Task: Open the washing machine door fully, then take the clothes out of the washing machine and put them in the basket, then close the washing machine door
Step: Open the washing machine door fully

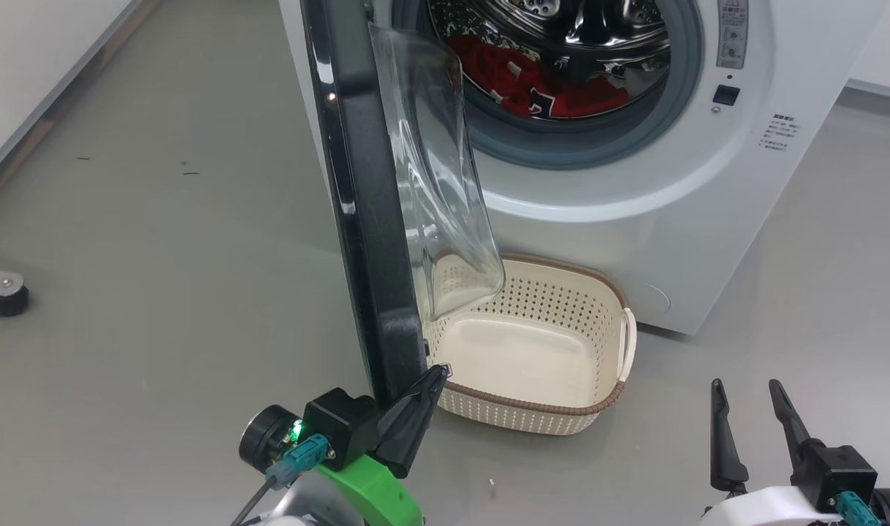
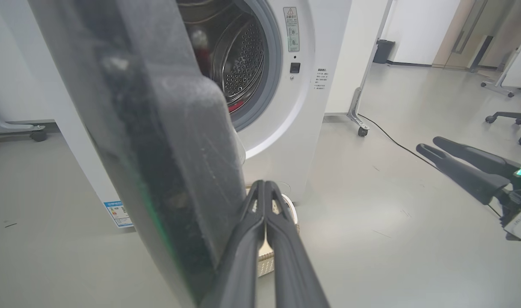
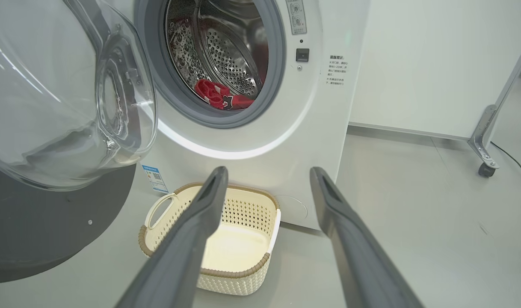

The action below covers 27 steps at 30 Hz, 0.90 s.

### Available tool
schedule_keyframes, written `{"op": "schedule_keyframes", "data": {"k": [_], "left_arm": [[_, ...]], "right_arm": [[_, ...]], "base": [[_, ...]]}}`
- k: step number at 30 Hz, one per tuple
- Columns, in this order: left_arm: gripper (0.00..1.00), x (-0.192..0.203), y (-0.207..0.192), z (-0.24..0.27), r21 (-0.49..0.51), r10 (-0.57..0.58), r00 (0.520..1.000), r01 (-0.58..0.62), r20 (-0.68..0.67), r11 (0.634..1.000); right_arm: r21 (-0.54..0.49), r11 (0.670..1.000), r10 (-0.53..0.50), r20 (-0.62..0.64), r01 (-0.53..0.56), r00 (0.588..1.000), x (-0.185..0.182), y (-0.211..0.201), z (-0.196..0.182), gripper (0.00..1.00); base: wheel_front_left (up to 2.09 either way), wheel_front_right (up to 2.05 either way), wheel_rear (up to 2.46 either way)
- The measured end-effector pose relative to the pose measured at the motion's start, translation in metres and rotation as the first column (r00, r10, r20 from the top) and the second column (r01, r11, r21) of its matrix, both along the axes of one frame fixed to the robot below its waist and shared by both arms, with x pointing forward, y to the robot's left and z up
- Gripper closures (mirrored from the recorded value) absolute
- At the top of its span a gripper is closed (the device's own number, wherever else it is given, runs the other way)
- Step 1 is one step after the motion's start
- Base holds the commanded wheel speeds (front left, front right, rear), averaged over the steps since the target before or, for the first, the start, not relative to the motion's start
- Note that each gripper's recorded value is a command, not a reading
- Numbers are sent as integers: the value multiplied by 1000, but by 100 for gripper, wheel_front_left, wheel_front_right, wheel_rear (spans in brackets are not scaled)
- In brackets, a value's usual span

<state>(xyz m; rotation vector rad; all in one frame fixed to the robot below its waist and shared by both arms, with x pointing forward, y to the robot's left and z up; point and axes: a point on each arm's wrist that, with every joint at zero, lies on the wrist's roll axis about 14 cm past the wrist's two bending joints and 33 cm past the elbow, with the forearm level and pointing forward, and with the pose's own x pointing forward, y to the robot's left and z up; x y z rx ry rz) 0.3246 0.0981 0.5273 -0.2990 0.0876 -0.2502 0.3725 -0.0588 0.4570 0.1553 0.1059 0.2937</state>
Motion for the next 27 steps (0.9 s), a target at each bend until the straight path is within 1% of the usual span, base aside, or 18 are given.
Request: {"op": "schedule_keyframes", "data": {"k": [6, 12, 23, 27], "left_arm": [[100, -3, 11, -1, 1, 44, 999, -44, -1, 999], [100, -9, 32, -7, -3, 130, 991, -130, -19, 992], [100, -17, 67, -19, 19, 246, 968, -245, -41, 969], [100, -18, 86, -23, 37, 305, 951, -303, -51, 952]], "right_arm": [[1, 1000, 25, 2, -25, 1000, 1, 8, 1, 0], [2, 999, 47, 3, -47, 999, 0, 16, 1, 0], [3, 998, 56, 1, -56, 998, 0, 17, 1, 0], [0, 999, 53, -1, -53, 999, 0, 16, -1, 0]], "base": [[0, 0, 0], [0, 0, 0], [0, 0, 0], [0, 0, 0]]}}
